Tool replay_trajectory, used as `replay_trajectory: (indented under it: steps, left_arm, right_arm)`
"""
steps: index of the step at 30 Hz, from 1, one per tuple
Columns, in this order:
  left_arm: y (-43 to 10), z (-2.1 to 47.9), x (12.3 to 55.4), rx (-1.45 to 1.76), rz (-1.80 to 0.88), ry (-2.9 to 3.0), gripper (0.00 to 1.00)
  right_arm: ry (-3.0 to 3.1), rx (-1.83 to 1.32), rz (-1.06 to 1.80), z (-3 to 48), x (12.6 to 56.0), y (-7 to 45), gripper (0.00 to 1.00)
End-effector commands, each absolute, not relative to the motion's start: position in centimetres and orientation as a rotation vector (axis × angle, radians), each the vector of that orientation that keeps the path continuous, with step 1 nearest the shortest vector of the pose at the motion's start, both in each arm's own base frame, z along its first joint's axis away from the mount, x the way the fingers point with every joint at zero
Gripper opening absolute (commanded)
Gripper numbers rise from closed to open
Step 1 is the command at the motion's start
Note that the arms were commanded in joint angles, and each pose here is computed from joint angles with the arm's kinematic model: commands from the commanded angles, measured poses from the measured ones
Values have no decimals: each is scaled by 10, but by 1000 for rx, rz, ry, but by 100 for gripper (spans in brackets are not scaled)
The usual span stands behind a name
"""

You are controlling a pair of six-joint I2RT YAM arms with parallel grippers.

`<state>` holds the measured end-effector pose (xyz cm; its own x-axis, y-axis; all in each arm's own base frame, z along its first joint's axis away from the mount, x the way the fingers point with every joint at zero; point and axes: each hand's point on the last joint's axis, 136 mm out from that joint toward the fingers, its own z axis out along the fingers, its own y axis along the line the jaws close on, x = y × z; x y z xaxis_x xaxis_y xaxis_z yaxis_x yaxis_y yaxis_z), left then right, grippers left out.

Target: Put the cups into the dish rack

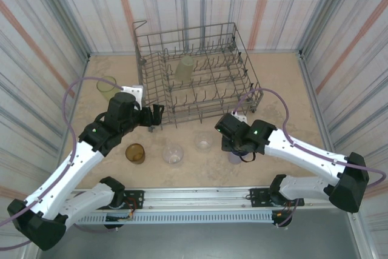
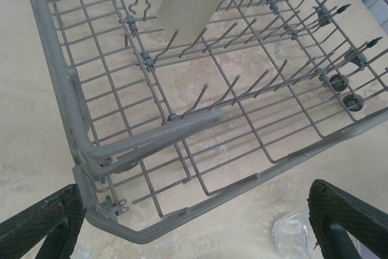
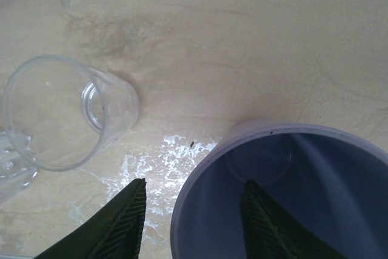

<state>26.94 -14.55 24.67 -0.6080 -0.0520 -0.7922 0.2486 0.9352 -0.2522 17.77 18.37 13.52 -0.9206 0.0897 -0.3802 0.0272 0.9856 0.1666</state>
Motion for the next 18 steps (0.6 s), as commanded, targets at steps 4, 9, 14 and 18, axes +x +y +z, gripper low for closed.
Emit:
replay_trajectory:
  steps: [4, 9, 14, 18]
  left_arm:
    - [-146, 244, 264, 121, -451, 2192, 99]
    - [-146, 241, 265, 119, -451, 2202, 99]
    - [-146, 245, 265, 116, -450, 2212, 99]
    - [-144, 243, 263, 90, -454, 2216, 99]
  right_arm:
    - [2735, 109, 170, 129, 177, 180, 35]
    - [2738, 81, 123, 127, 176, 180, 23]
    - [2732, 75, 81, 124, 176, 175, 2]
    - [2727, 52, 76, 130, 176, 174, 0]
